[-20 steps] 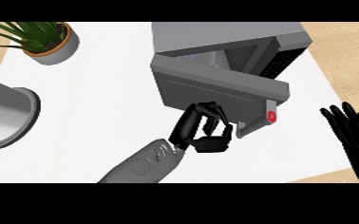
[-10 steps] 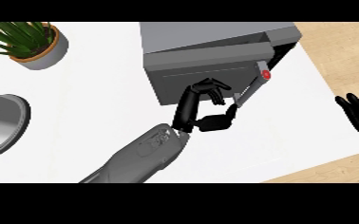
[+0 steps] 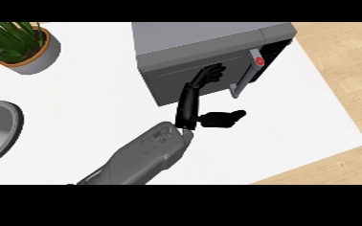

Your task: Pick up the milk, place it into the microwave and close the microwave

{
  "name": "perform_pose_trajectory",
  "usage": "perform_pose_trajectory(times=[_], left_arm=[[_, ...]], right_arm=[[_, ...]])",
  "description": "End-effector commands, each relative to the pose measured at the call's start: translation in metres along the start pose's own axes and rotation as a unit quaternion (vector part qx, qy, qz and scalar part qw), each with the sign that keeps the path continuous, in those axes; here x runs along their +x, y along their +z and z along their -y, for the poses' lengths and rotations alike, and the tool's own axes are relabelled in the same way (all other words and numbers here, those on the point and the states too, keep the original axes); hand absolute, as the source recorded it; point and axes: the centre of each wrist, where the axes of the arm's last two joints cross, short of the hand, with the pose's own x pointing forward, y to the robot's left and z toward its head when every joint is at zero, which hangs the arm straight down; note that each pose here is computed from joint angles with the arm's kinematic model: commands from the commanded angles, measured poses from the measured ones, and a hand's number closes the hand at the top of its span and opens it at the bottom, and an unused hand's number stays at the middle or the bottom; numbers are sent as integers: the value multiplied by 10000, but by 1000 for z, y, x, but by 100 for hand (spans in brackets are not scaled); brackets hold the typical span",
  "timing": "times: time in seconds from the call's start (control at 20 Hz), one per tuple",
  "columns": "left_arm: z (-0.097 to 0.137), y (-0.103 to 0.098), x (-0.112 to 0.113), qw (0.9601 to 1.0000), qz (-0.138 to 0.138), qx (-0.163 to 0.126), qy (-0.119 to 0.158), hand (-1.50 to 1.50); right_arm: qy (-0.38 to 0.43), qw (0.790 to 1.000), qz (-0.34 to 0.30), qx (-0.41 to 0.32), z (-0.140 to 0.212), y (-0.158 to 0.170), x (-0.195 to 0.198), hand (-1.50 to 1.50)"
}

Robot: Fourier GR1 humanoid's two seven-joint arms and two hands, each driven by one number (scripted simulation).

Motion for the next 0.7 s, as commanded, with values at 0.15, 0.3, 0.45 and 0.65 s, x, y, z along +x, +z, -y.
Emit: perform_pose_trajectory(times=[0.15, 0.3, 0.45, 0.65], left_arm=[[-4, -26, 17, 9982, 45, 552, 248, -150], [-4, -29, 17, 9979, 45, 616, 207, -150], [-3, -31, 18, 9978, 131, 611, 212, -150], [-4, -30, 15, 9975, 74, 649, 278, -150]], right_arm=[[652, 9977, 170, -11, 18, -15, 12, 150], [812, 9966, 150, 27, 21, -23, 14, 150], [832, 9962, 252, -25, 25, -26, 14, 150], [904, 9957, 220, 1, 27, -30, 14, 150]])
